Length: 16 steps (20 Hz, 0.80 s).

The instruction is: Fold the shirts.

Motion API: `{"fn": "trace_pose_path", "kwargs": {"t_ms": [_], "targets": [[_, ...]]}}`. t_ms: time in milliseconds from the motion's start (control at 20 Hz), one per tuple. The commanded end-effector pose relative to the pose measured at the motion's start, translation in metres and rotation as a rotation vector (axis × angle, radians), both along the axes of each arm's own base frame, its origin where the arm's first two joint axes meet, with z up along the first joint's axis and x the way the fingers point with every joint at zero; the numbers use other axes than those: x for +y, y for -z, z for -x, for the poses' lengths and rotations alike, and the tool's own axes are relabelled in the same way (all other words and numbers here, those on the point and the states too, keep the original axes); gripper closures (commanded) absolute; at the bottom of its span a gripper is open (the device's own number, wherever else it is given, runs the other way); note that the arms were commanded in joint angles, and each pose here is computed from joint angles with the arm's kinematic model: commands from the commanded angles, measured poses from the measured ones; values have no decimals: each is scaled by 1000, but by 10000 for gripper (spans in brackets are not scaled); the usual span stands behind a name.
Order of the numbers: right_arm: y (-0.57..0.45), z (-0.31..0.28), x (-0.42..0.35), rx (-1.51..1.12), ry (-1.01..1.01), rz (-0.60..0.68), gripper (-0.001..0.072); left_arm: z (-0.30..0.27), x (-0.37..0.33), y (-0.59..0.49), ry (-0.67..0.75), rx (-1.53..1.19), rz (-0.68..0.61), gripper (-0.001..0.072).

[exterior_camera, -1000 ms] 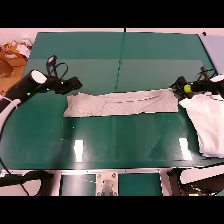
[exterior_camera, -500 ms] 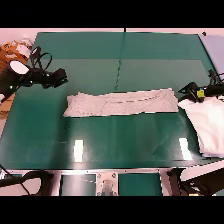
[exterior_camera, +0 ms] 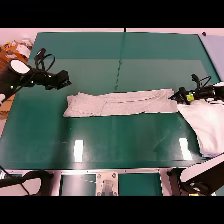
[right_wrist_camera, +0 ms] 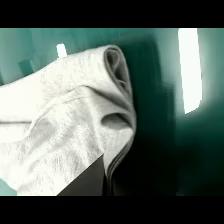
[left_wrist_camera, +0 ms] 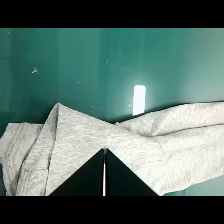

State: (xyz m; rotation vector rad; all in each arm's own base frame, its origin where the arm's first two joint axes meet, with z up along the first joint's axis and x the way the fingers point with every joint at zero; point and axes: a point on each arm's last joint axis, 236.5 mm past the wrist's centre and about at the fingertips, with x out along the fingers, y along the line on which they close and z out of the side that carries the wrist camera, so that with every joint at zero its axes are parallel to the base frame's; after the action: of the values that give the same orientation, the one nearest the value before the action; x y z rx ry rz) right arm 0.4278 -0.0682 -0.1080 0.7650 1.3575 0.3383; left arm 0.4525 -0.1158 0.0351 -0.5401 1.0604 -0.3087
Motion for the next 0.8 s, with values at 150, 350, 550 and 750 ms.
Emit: {"fn": "trace_pose_path", "kwargs": {"t_ms": [150, 350, 550, 750], "targets": [[-75, -27, 4, -105, -58, -36, 704, 0, -21, -13, 44, -32, 75, 688], [-158, -15, 24, -187, -128, -27, 703, 13, -98, -4, 190, -61, 84, 688], [-243, 22, 78, -241, -215, -45, 703, 40, -219, 45, 305, -75, 94, 688], [-296, 51, 128, -316, -290, -16, 702, 81, -321, 83, 376, -35, 161, 688]]}}
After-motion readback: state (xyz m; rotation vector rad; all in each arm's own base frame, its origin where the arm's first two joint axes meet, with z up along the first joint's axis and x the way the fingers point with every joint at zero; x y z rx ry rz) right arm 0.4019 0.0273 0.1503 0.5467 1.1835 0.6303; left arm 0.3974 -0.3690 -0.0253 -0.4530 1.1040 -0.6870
